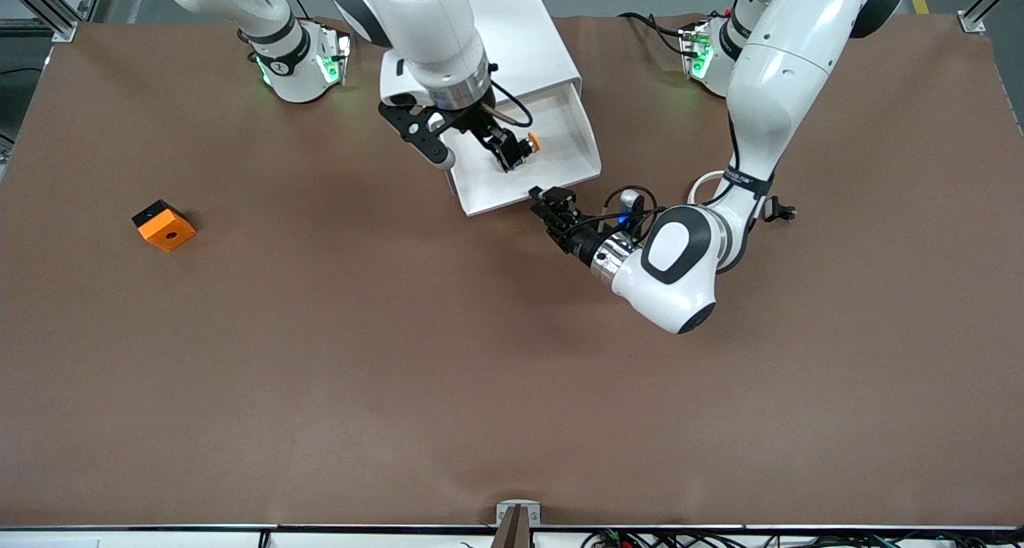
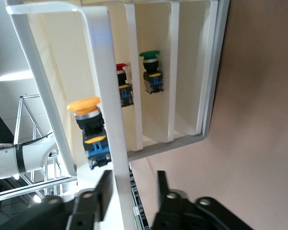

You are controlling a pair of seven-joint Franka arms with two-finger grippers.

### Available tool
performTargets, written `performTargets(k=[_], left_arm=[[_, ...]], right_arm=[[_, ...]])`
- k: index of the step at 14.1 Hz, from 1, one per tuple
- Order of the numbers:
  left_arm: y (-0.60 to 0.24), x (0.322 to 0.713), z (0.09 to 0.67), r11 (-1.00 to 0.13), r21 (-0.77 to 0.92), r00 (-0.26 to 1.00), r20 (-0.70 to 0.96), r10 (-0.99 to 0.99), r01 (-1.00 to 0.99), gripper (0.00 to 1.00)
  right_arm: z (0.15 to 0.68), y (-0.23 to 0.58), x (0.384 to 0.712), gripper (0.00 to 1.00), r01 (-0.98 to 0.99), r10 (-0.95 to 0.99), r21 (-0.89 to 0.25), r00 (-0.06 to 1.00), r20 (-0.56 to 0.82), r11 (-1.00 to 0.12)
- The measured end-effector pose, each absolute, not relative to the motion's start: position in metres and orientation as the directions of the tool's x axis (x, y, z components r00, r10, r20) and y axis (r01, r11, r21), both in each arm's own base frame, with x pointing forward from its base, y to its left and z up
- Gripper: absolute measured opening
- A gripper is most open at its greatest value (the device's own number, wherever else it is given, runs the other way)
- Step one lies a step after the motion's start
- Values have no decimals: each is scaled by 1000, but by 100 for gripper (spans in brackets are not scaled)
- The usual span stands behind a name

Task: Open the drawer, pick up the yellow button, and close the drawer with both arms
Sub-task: 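Grasp the orange-capped button with the right gripper while the left gripper withdraws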

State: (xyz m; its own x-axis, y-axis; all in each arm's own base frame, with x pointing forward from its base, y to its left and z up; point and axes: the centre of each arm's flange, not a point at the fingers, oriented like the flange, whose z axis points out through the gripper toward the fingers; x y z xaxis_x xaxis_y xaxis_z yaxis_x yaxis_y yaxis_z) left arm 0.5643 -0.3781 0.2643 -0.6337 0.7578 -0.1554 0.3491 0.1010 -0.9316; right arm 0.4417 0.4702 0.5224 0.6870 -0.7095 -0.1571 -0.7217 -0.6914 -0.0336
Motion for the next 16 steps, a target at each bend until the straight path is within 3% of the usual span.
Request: performTargets(k=[5,13,16], left_arm=[[-356,597,291,99,-910,-661,-215,719,403,100],[-266,656,319,90,-799,-618,-383,687,595,100],[-218,670,314,83,-731,-546,-423,723,677,100]], right_arm=[[490,487,419,100,-710,-704,23,693,-152,-704],[436,507,405,100,-746,-746,60,651,-139,-663],[423,510,405,100,-745,-748,78,650,-135,-662]])
